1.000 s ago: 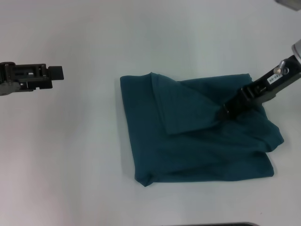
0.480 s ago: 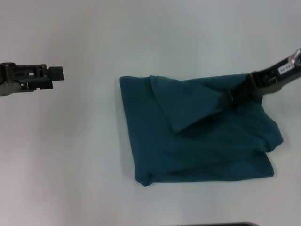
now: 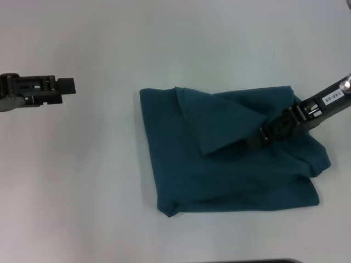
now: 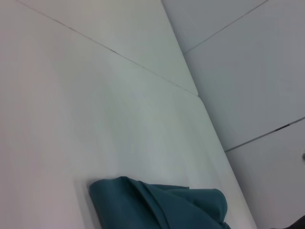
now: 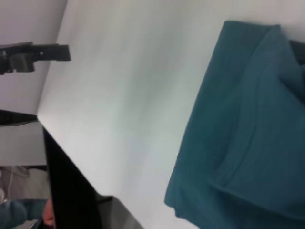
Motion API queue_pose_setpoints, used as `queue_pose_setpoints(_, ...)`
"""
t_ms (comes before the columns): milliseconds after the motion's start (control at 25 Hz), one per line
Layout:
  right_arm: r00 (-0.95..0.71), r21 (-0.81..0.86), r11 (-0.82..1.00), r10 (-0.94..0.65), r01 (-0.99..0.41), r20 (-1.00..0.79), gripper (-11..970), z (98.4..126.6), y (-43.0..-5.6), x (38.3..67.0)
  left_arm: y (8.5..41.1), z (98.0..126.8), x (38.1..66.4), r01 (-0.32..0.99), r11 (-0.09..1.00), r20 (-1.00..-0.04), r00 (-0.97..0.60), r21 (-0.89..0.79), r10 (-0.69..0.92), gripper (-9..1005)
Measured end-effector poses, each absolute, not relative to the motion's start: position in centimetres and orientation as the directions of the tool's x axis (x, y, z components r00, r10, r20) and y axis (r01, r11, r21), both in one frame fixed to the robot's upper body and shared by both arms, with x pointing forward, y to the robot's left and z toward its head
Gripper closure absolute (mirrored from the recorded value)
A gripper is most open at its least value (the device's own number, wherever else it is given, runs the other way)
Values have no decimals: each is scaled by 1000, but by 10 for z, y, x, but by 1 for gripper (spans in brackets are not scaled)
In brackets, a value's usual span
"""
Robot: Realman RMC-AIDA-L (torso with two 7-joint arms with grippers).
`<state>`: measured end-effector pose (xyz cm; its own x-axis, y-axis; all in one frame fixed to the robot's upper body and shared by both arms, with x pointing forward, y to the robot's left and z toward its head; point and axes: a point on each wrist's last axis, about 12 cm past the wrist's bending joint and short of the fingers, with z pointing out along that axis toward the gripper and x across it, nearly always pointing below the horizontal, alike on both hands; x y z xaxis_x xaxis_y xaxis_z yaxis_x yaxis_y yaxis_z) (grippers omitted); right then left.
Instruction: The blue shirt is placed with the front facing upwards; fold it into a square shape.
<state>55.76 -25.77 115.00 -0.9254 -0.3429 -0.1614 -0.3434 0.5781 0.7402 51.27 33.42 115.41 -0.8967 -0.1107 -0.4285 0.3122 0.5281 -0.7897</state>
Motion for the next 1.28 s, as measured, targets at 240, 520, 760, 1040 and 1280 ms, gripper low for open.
queue_pose_setpoints(240, -911, 708, 599, -379, -374, -161, 502, 1141, -241, 563, 333, 1155, 514, 316, 527, -431, -896, -789, -107, 263)
queue_pose_setpoints(520, -894, 683, 609, -420, -404, -154, 503, 1139, -219, 569, 334, 1155, 513, 313, 528, -429, -897, -790, -110, 262)
queue_pose_setpoints(760, -907, 675, 637, -404, -372, -119, 503, 1139, -219, 570, 335, 1154, 512, 309, 528, -429, -896, -791, -119, 262)
queue_pose_setpoints(1040, -914, 649, 670, -392, -359, -102, 502, 1131, -220, 569, 334, 1155, 513, 314, 525, -432, -895, -791, -115, 261)
queue_pose_setpoints(1280, -926, 642, 684, -359, -346, -118, 502, 1132, -220, 574, 333, 1155, 513, 321, 517, -437, -892, -794, -118, 263)
